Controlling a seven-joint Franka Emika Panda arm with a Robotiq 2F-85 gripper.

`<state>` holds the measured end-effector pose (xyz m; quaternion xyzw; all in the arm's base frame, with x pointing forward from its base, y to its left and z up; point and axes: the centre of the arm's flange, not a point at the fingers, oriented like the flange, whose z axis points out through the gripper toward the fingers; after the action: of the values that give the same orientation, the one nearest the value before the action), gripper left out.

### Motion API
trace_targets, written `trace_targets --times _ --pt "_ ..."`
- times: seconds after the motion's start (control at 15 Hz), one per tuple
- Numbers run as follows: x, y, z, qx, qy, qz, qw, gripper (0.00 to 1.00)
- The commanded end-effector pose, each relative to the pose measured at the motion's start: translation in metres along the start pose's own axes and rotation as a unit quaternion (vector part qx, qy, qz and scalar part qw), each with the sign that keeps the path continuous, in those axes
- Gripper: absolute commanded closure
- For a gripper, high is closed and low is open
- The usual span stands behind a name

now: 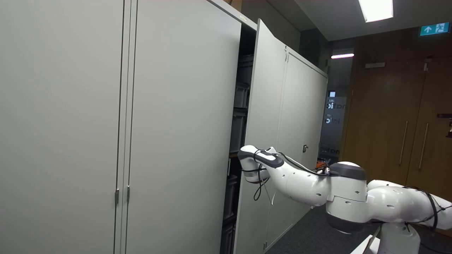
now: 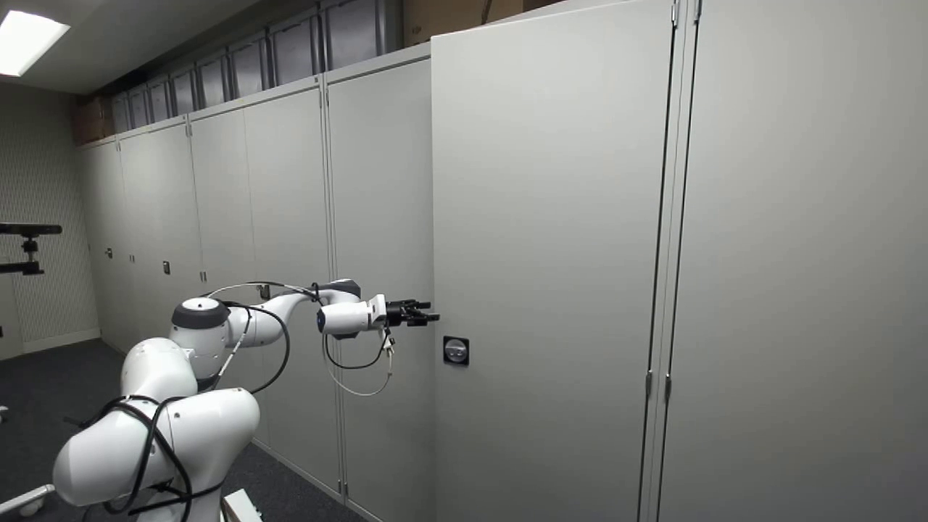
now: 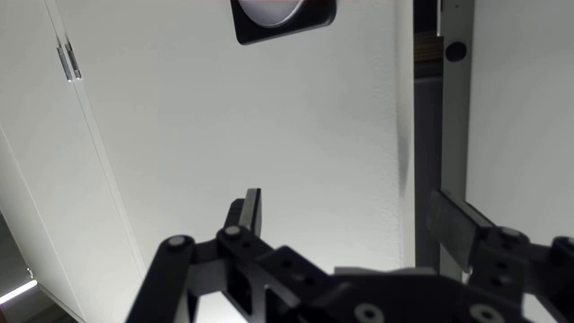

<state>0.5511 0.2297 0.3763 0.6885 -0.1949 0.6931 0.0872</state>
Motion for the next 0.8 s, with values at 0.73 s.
trace_targets --times 0.73 --pt "0.015 -0.074 0.034 -0.022 0.024 -0.014 0.9994 0.00"
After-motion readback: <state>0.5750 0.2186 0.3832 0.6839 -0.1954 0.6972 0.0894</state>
